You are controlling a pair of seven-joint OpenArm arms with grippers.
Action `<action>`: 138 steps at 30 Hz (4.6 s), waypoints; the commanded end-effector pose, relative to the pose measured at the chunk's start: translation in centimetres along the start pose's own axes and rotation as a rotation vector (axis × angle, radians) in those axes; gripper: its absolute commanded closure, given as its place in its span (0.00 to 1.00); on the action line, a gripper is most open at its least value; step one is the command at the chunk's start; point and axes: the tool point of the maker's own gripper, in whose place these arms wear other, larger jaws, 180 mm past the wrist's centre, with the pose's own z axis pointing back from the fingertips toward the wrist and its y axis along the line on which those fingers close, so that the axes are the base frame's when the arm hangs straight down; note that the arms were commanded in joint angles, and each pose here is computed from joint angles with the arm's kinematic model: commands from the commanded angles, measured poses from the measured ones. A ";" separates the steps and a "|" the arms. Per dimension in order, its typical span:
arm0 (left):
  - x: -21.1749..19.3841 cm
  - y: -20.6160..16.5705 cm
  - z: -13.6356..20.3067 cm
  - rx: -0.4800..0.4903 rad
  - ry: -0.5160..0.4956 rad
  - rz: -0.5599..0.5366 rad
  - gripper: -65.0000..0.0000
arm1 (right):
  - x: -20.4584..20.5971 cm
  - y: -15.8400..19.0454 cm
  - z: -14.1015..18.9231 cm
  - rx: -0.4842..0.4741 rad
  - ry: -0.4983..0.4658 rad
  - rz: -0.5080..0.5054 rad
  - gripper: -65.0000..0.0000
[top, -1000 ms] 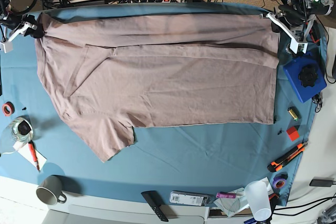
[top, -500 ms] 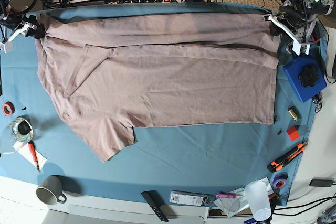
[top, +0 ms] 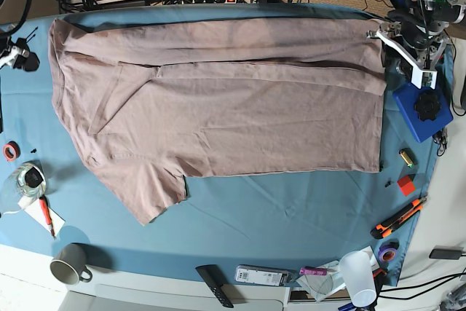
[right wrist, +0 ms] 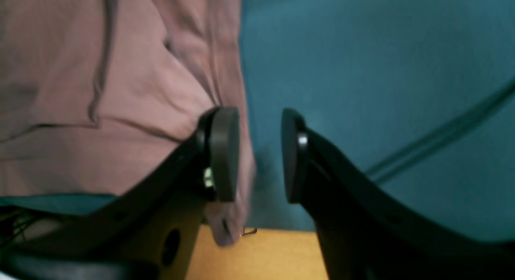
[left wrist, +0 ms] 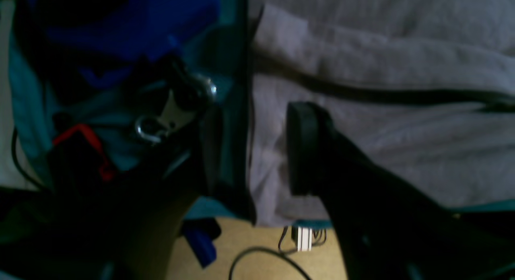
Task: Fold the T-shirt properly
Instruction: 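Release the edge and move the left gripper inward over the shirt, then grasp the shirt's hem corner with the right gripper and drag it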
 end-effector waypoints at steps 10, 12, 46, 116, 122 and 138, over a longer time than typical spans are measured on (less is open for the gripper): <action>-0.5 -3.9 1.0 -0.221 0.005 -0.037 0.93 | 7.3 1.2 1.2 0.020 -0.188 0.062 0.72; -0.3 -4.0 1.0 -0.224 -0.003 -0.037 1.00 | 7.8 1.4 1.3 0.024 -0.202 0.064 0.72; -1.8 -11.0 -3.9 -0.212 0.064 -0.320 1.00 | 8.2 1.5 1.3 0.028 -0.215 0.066 0.72; 6.6 -11.2 -4.8 -0.179 -0.142 -0.318 0.76 | 17.1 8.3 -12.0 -0.005 -0.078 0.314 0.56; 6.5 -11.2 -4.8 -0.179 -0.141 -0.318 0.76 | 14.1 10.5 -15.8 0.046 0.004 0.316 0.56; 6.4 -11.2 -4.8 -0.179 -0.139 -0.318 0.76 | 10.8 12.0 -18.3 0.014 0.143 0.293 0.96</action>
